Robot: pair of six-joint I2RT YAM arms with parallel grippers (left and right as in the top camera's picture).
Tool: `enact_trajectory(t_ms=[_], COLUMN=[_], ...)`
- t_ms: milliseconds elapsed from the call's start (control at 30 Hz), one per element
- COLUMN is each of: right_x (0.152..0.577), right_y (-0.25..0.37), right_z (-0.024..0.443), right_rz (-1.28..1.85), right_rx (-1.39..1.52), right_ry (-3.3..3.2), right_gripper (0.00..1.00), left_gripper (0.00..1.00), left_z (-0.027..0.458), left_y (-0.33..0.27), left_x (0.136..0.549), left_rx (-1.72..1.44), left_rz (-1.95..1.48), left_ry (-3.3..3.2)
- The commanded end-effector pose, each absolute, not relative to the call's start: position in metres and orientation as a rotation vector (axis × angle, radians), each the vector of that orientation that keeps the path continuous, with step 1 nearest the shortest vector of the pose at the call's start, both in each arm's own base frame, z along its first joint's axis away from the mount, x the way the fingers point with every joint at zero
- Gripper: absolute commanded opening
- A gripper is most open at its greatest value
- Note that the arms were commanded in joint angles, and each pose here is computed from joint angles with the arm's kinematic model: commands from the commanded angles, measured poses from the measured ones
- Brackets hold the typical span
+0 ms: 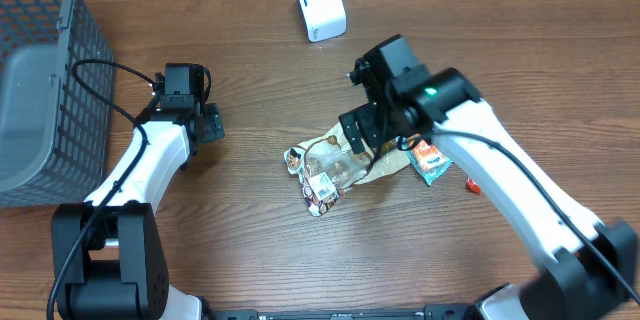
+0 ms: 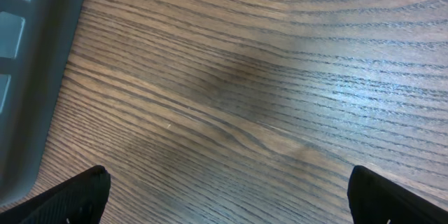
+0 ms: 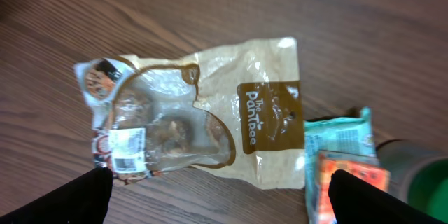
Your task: Scan the item barcode
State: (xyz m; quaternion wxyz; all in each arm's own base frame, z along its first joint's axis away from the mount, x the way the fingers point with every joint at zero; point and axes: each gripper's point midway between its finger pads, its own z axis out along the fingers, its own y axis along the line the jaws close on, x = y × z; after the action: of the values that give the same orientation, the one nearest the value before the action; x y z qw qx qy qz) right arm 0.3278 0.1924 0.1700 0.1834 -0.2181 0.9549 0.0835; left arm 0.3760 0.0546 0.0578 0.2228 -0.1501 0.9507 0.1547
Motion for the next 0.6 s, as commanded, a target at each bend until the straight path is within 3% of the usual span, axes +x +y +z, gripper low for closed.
enact_trajectory(t_ms=[0,567], right_x=[0.318,0.214], right_y=[0.186,0.104], right_z=[0.226,0.407], right_rz=[0.286,0.372], right_rx=[-0.578,-0.371], right_ry=[2.538,1.940], right_gripper=[1.00,1.00], left_gripper=[1.00,0.99], left_z=[0.061,0.061], left_y=[0.058,0.058], left_x=[0.381,0.381], left_rx=[-0.411,-0.411], left_rz=[0.445,0.445], left_ry=[2.614,2.614])
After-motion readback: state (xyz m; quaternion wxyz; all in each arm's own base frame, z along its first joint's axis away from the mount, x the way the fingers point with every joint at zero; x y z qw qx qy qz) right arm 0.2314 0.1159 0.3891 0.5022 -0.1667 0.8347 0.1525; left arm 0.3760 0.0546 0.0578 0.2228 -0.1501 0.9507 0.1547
